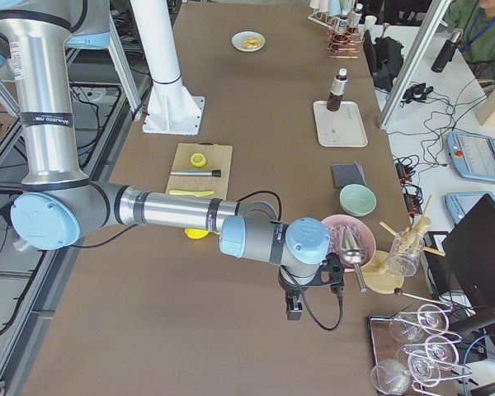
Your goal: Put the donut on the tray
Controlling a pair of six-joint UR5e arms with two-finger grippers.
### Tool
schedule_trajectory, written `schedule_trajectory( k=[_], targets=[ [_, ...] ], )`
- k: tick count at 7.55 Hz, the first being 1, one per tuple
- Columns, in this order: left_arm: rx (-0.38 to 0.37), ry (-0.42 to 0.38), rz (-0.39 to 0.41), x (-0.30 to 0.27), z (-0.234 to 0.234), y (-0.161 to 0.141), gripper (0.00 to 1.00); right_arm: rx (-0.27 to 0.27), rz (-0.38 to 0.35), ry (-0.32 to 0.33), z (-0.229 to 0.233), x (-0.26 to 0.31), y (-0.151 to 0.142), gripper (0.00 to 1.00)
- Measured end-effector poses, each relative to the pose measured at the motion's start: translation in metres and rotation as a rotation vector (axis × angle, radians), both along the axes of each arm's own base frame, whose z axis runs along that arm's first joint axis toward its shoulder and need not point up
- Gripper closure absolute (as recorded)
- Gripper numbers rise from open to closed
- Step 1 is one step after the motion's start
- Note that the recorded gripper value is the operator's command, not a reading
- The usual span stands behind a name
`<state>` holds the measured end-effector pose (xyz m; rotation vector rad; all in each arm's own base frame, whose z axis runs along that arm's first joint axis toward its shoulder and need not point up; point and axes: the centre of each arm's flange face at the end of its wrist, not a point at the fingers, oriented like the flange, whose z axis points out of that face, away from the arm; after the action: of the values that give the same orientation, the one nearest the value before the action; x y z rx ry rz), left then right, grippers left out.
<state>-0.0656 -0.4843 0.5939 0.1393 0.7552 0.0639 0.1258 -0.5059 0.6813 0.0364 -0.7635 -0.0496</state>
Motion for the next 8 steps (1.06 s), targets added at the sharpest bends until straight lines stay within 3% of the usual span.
schedule_trajectory(
  k=[1, 4, 8],
  targets=[
    [0.013, 0.0, 0.003, 0.0, -0.001, -0.001, 0.02, 0.017, 0.003, -0.046, -0.007, -0.003, -0.002, 0.0],
    [0.077, 0.048, 0.01, 0.003, -0.005, 0.008, 0.02, 0.09, -0.031, 0.086, -0.042, -0.007, -0.011, 0.0],
    [0.132, 0.13, 0.039, 0.016, 0.017, 0.046, 0.02, 0.12, -0.064, 0.096, -0.058, -0.026, -0.012, 0.0]
  ],
)
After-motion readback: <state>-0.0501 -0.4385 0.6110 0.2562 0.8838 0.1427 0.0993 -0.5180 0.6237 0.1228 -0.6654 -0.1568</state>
